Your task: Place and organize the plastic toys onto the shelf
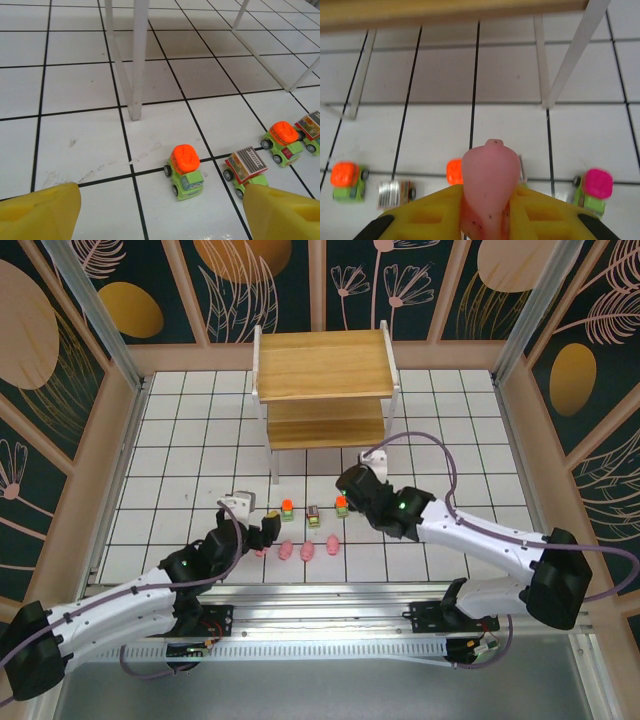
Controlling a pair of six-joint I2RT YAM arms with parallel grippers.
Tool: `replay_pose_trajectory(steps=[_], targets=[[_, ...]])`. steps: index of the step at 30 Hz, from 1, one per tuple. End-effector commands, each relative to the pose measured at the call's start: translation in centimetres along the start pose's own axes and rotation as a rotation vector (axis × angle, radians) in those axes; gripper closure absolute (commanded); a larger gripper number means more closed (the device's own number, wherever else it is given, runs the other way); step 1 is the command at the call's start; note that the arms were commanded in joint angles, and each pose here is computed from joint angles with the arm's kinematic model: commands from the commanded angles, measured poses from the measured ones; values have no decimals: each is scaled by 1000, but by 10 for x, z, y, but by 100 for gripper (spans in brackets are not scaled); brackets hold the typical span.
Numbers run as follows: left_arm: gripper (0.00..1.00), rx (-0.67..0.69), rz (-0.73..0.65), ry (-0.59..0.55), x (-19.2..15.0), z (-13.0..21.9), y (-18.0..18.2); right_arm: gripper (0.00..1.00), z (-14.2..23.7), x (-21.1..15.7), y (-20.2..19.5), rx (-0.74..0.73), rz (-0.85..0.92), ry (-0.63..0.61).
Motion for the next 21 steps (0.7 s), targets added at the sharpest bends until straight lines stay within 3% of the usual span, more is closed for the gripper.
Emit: replay_pose_trajectory(steps=[1,11,21], targets=[[15,-54,-31,8,-2,-2,-10,76,-1,32,-9,-46,20,-49],[15,-70,-35,7,-3,-2,-12,76,-13,93,-21,-95,-17,-127],[14,-49,-21,-7,-2,-1,-8,76,-38,106,-26,-115,-25,-139]])
Point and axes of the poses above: each hand's point on the last joint's axis, 136 mm out from that joint toward the fingers, its own z axis back along the fingers, its own y axis along the line the jaws close on, x = y × z, the point moved 2 cm from there along z, back along the fingers, and after that the axes turned 8 degrees about z, right-handed, at the moved point
